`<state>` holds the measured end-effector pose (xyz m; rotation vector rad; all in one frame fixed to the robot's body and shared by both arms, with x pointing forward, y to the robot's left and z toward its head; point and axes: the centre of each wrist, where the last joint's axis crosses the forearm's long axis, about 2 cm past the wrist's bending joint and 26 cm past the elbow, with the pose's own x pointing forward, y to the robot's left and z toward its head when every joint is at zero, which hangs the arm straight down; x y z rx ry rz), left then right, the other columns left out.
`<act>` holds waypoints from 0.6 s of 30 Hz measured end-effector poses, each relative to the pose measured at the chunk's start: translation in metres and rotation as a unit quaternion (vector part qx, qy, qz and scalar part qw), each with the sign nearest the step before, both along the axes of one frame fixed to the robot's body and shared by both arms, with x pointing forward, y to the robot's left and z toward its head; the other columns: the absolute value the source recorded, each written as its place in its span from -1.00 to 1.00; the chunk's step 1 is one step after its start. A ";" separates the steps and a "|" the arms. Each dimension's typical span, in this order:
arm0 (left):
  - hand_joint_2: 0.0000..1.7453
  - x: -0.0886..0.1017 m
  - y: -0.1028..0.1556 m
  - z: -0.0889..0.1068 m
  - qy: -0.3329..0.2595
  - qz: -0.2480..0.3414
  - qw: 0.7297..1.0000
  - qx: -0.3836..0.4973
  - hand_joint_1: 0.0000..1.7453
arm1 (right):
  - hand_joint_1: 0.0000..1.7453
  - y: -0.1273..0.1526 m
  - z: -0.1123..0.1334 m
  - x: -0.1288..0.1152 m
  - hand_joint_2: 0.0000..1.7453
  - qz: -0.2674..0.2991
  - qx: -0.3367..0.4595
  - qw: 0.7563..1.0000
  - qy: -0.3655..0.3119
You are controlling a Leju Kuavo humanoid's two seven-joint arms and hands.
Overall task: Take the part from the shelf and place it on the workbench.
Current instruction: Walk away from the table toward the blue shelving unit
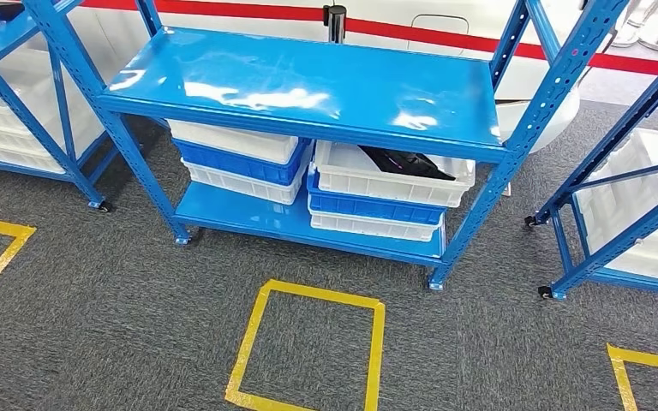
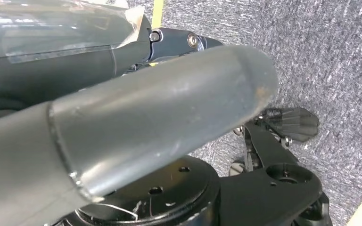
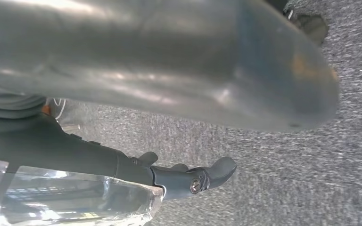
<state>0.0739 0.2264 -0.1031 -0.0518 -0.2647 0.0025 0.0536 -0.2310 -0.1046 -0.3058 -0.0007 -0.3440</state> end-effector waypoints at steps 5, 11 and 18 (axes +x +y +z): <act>-1.00 0.000 0.001 0.000 0.000 0.003 1.000 0.000 -1.00 | -1.00 0.001 0.000 0.000 -1.00 0.003 0.001 1.000 0.001; -1.00 0.000 0.001 0.000 -0.001 0.003 1.000 0.000 -1.00 | -1.00 0.001 0.000 0.000 -1.00 0.004 0.000 1.000 0.001; -0.50 -0.001 0.000 0.000 -0.001 0.005 1.000 -0.001 -1.00 | -1.00 0.000 0.000 0.000 -0.50 0.005 0.000 1.000 0.001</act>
